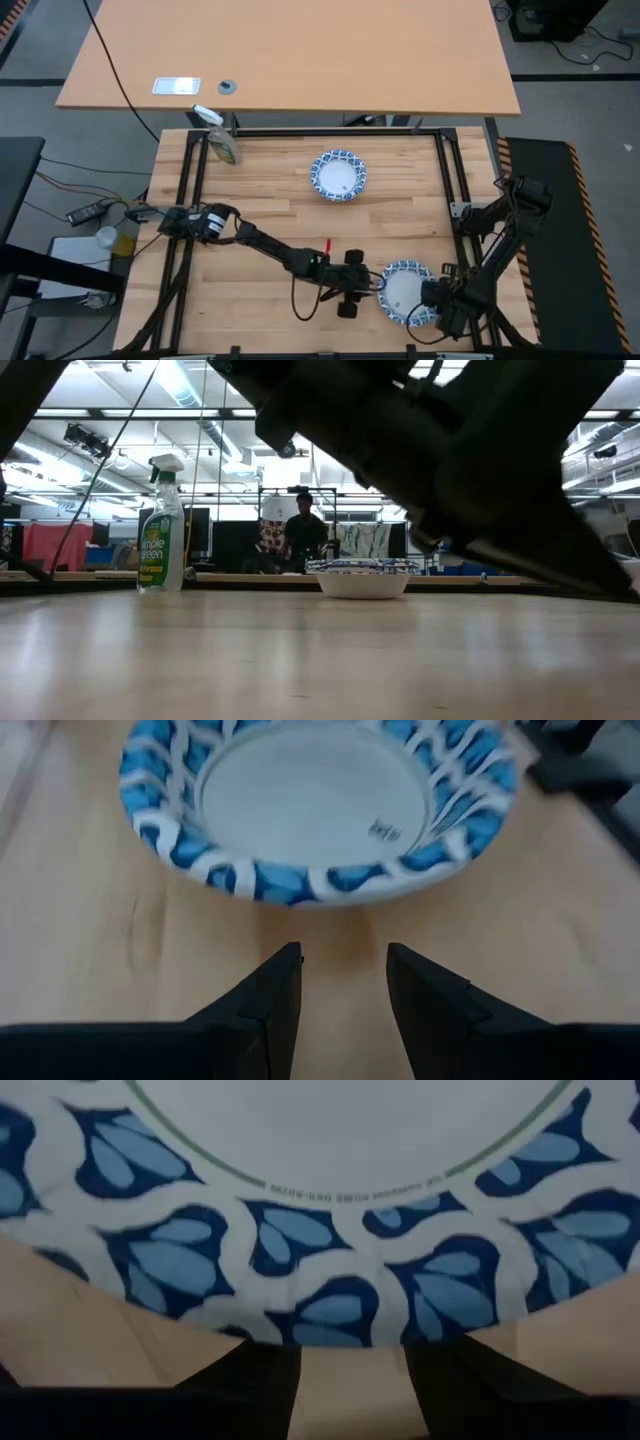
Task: Nest bowls inside each other
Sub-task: Stack the blue white patterned bowl on top of the other blue white patterned bowls
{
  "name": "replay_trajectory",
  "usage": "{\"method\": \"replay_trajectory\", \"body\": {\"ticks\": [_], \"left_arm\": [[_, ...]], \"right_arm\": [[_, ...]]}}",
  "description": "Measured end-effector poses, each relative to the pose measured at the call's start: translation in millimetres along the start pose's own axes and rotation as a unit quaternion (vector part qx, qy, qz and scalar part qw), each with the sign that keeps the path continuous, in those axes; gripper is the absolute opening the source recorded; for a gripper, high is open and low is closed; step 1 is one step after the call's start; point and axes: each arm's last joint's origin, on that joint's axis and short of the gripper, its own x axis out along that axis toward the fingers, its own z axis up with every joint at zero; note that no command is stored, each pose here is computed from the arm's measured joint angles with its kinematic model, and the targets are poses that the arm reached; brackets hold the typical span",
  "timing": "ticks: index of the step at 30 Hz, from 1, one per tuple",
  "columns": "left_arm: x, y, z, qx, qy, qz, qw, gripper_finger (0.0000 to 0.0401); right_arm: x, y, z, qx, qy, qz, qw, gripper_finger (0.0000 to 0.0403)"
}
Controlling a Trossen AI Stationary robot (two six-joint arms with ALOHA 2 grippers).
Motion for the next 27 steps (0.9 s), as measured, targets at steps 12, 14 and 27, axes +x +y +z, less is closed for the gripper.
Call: {"method": "replay_trajectory", "body": {"ticks": [12,14,27], "left_arm": [[0.4,3.1,-0.2,0.003,0.002,0.004,1.0,0.015],[0.4,3.2,-0.7,0.003,0.005,0.004,1.0,0.015],[-4.9,3.6,1.7,0.032,0.018,0.006,0.999,0.015]], "right_arm": [[-2.0,-1.9,9.3,0.009,-0.018,0.003,1.0,0.0182],[-2.1,-2.3,10.6,0.005,-0.018,0.003,1.0,0.0182],[-2.6,-4.6,16.1,0.022,-0.065,-0.013,0.998,0.0182]]}}
